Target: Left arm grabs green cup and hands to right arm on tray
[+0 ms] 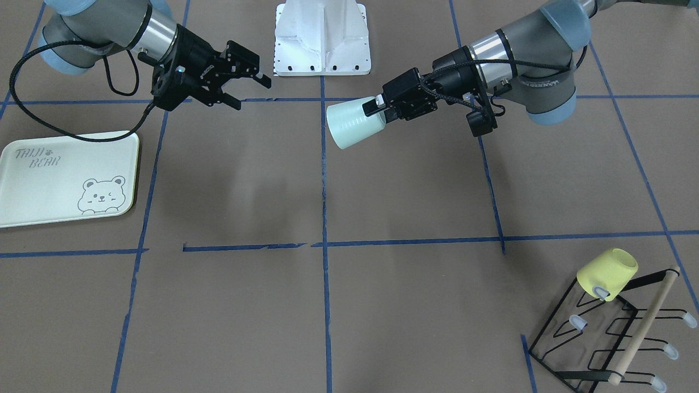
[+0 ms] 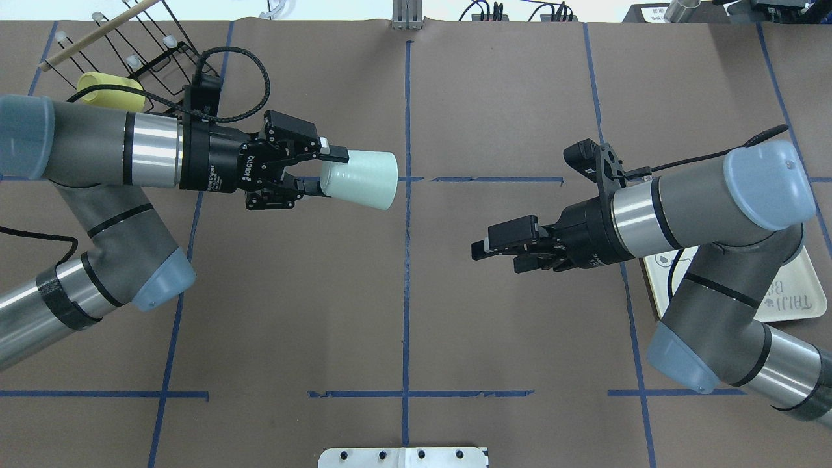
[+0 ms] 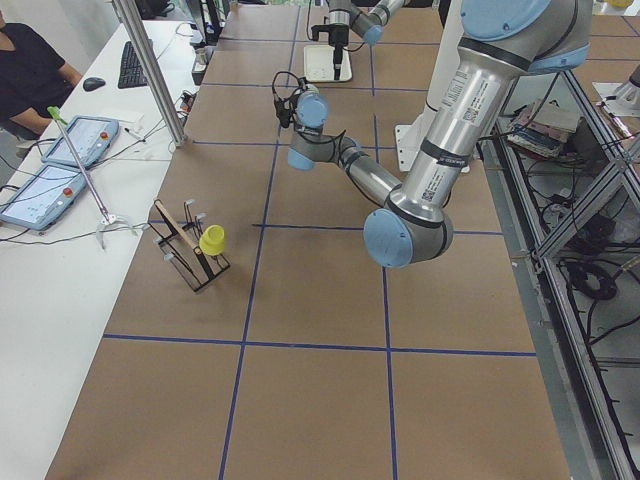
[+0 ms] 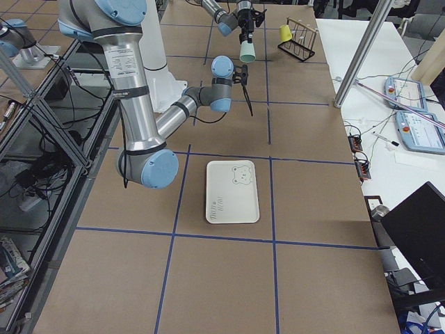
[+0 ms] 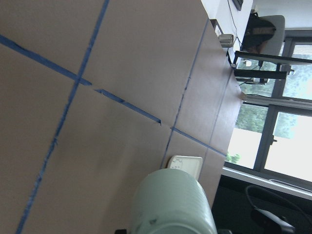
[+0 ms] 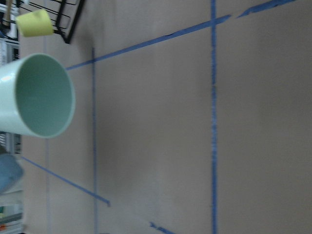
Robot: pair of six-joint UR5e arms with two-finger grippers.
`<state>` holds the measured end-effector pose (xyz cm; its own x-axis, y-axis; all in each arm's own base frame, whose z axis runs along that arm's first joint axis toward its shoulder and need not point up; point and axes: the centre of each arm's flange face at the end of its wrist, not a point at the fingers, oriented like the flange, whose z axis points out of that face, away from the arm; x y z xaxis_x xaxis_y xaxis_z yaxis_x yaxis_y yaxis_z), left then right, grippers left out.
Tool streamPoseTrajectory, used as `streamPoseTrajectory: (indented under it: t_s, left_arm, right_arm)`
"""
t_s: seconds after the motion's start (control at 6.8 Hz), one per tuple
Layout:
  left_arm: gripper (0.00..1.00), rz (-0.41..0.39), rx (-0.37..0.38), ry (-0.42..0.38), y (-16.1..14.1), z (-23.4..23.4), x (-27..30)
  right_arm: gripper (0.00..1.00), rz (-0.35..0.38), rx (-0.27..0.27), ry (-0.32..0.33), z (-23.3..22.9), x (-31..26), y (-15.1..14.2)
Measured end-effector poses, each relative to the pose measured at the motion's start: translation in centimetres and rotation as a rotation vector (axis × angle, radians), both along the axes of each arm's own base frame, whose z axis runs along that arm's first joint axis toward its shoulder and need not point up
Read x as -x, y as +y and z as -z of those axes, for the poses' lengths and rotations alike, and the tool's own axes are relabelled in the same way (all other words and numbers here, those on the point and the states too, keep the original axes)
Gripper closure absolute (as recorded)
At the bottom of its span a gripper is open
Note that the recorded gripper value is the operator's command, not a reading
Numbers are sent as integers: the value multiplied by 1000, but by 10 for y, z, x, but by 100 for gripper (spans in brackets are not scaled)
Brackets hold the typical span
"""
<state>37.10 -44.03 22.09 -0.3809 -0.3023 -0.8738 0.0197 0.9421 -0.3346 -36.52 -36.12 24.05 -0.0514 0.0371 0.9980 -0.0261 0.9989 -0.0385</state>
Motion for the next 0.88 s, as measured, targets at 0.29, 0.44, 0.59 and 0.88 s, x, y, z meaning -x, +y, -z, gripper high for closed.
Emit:
streamPoseTrajectory:
  t_s: [0.29, 0.44, 0.59, 0.88]
  left_arm:
    - [100, -31, -1, 145, 30, 5, -13]
    - [100, -54, -18, 194, 44, 7, -18]
    - [100, -79, -25, 250, 59, 9, -24]
    - [100, -110, -18, 354, 86, 14, -36]
  right_arm:
    - [1, 13, 88, -235, 17, -20, 16]
    - [1, 22, 87, -311, 20, -28, 21]
    - [1, 24, 78, -382, 24, -35, 25]
    - [3, 8, 75, -514, 32, -42, 33]
